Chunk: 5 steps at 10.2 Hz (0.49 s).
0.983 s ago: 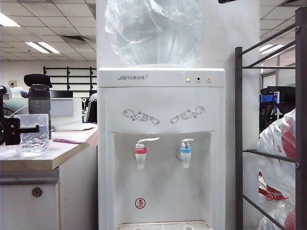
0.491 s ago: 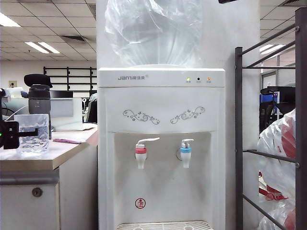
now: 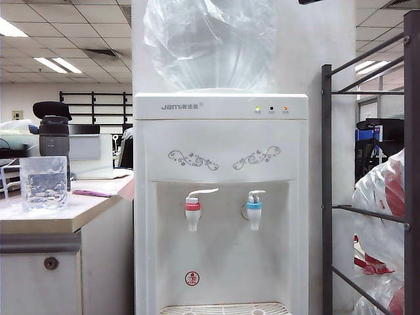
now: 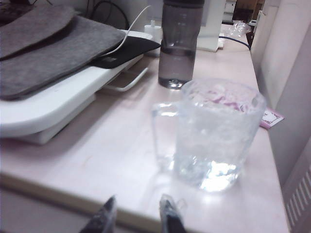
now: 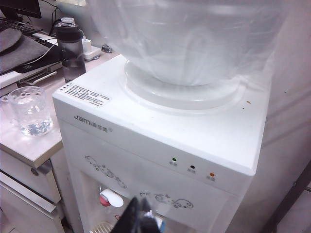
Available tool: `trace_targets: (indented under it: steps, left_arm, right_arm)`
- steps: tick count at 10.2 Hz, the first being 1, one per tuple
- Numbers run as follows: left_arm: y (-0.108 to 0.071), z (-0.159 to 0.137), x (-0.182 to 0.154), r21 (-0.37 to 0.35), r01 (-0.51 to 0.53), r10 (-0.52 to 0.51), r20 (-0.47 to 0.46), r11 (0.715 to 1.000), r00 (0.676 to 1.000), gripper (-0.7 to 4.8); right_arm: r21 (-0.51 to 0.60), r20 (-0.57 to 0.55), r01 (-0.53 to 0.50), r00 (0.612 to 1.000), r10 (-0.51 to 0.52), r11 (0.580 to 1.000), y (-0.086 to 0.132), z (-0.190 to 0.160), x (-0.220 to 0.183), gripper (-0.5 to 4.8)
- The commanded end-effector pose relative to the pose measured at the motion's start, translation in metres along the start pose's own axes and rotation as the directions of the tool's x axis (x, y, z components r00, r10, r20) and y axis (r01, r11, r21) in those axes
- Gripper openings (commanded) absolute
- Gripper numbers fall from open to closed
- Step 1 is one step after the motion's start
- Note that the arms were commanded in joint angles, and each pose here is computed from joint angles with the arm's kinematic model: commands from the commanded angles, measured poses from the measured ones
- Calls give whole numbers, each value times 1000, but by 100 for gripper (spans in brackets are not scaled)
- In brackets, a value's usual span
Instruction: Pick up the plastic mug from the left desk, go to the hot water outlet of the water dispenser, press the vertical switch to get some water, then put the mug back on the desk.
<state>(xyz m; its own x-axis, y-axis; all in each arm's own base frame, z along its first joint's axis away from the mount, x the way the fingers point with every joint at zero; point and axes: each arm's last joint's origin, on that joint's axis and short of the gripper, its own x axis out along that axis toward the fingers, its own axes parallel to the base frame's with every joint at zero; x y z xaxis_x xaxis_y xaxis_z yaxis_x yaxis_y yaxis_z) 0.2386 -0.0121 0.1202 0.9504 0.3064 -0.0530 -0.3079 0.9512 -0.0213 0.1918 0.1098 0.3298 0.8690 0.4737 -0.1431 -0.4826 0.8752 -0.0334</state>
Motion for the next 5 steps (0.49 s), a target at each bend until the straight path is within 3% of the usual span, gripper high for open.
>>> trace_targets:
  steps: [1, 3, 4, 5]
  left_arm:
    - [12, 7, -29, -63, -10, 13, 41, 998, 999, 125]
    - [26, 32, -63, -53, -10, 11, 26, 999, 1000, 125]
    - [29, 42, -71, -69, -6, 10, 63, 998, 998, 125]
    - [35, 63, -87, -122, 12, 11, 183, 992, 983, 125]
  right_arm:
    - [4, 15, 0, 1000, 0, 1000, 0, 2, -1, -1]
    - [4, 15, 0, 1000, 0, 1000, 0, 2, -1, -1]
    - [4, 13, 0, 1000, 0, 1000, 0, 2, -1, -1]
    - [4, 16, 21, 1000, -21, 1000, 0, 6, -16, -1]
